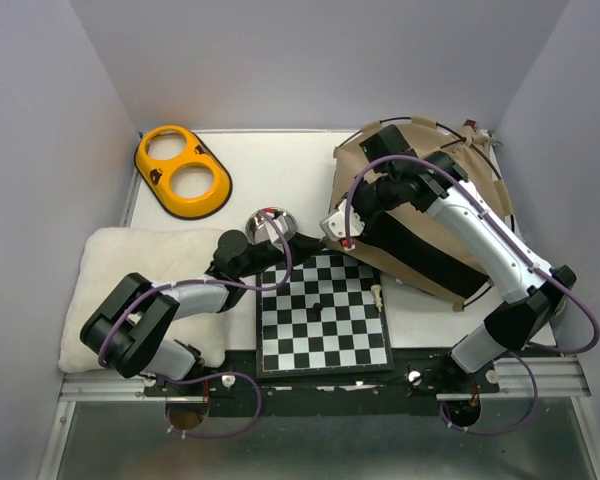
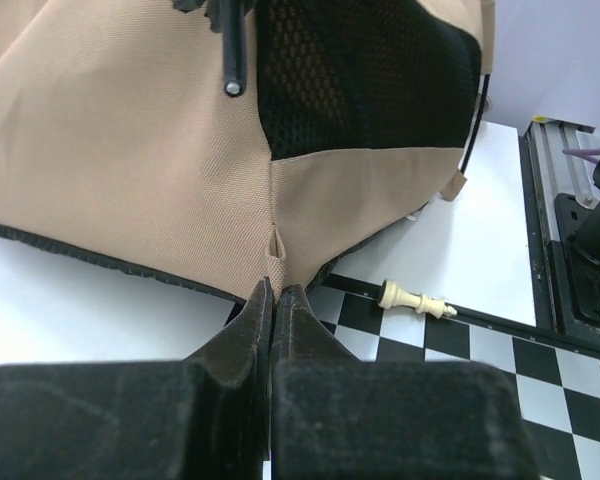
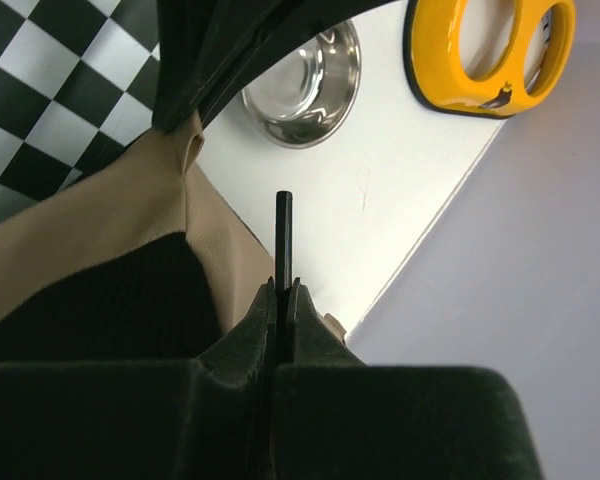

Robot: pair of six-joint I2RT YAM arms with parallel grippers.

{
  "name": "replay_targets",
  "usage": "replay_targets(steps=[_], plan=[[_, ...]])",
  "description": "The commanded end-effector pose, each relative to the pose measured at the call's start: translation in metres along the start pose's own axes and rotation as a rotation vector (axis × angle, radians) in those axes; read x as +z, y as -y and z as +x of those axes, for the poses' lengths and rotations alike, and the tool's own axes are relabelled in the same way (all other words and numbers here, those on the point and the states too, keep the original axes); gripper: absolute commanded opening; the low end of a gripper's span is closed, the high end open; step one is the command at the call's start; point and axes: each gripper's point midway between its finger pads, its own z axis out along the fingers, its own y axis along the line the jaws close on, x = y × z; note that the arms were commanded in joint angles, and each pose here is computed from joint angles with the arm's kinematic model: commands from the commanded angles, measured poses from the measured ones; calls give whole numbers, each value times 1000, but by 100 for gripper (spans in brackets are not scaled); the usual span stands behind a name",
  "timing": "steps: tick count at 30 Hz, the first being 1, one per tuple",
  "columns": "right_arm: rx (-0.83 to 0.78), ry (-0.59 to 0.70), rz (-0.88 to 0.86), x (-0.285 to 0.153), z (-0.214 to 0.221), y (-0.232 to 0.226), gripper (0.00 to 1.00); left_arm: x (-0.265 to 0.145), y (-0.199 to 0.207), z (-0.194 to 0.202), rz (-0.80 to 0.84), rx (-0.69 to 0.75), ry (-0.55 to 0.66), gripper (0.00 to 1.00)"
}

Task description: Set up the pet tent

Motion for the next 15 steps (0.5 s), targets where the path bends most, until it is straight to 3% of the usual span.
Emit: replay_targets(steps=[1, 15], plan=[[-1, -88, -88, -10, 20, -31, 1, -4, 2, -18, -6, 16, 46, 0], [-5, -45, -174, 17, 19, -64, 1, 9, -5, -28, -9, -21, 52, 0]])
